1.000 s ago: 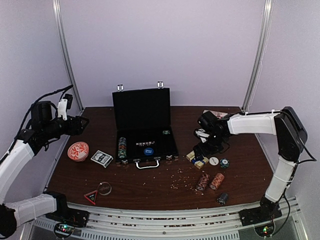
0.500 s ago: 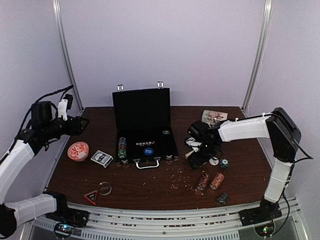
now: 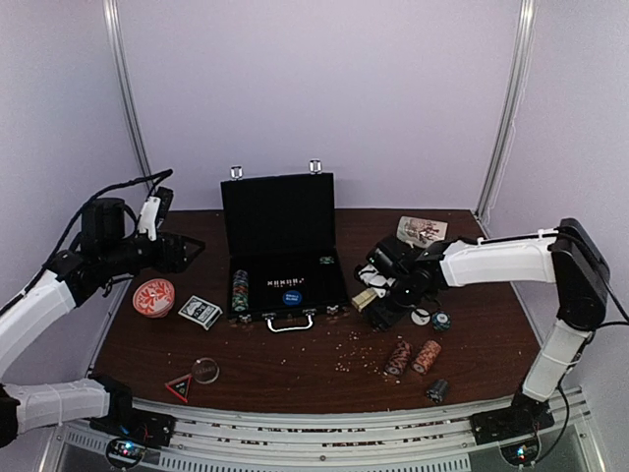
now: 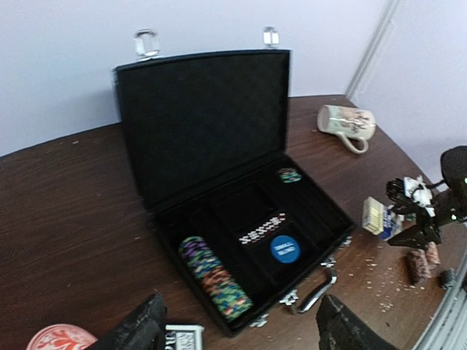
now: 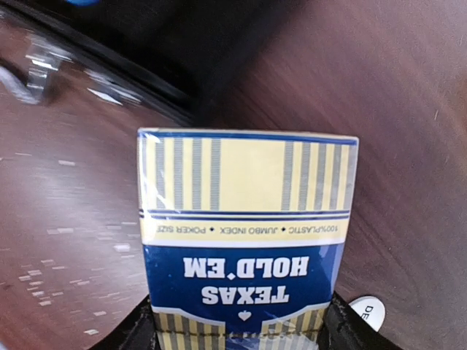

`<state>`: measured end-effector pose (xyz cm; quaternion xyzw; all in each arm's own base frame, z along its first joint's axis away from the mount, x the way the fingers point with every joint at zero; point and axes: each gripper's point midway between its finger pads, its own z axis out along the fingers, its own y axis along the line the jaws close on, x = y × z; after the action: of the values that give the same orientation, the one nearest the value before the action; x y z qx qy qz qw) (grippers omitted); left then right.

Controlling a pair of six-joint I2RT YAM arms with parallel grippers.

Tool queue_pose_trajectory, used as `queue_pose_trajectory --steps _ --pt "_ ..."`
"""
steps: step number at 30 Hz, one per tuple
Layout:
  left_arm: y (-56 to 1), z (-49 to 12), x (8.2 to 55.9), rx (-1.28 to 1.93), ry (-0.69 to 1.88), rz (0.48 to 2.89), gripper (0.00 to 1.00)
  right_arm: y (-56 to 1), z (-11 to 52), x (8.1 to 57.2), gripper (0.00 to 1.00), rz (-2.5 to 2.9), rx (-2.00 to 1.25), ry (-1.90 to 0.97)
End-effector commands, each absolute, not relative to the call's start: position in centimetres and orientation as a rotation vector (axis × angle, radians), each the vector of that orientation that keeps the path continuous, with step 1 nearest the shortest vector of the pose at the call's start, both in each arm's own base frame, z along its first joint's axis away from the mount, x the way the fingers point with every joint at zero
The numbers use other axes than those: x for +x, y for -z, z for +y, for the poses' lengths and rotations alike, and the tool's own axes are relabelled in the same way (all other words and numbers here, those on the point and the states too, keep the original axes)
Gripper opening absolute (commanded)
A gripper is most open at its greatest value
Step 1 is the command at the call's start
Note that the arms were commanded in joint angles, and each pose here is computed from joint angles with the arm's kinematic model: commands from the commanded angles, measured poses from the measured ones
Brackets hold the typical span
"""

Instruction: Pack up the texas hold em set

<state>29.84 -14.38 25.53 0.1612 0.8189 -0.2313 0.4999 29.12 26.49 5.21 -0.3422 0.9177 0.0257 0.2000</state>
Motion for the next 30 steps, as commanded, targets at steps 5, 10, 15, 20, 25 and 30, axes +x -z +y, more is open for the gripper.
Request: queue_pose_trajectory --steps 5,10,15,20,25,30 --pt "-30.7 -26.5 27.3 0.649 0.880 1.848 0.76 -17.3 33.6 27.0 0.50 2.059 -1.012 -0.299" --pt "-29.8 -32.3 25.5 0.811 0.993 1.869 0.78 -21.5 37.0 25.4 0.48 1.842 -1.059 -0.359" --pt "-29.6 -34.7 24.3 0.874 1.134 1.850 0.81 -23.0 38.9 24.8 0.50 1.734 -1.092 -0.323" --pt "-27.1 -35.8 24.8 0.888 1.146 1.919 0.82 -23.9 40.1 24.3 0.50 1.670 -1.114 -0.309" --pt "-26.4 -37.2 24.8 0.925 1.221 1.930 0.79 -23.4 41.1 23.7 0.50 1.645 -1.153 -0.274" --pt "-25.6 -37.5 24.6 0.936 1.246 1.939 0.53 -22.9 41.3 23.6 0.50 1.621 -1.157 -0.190"
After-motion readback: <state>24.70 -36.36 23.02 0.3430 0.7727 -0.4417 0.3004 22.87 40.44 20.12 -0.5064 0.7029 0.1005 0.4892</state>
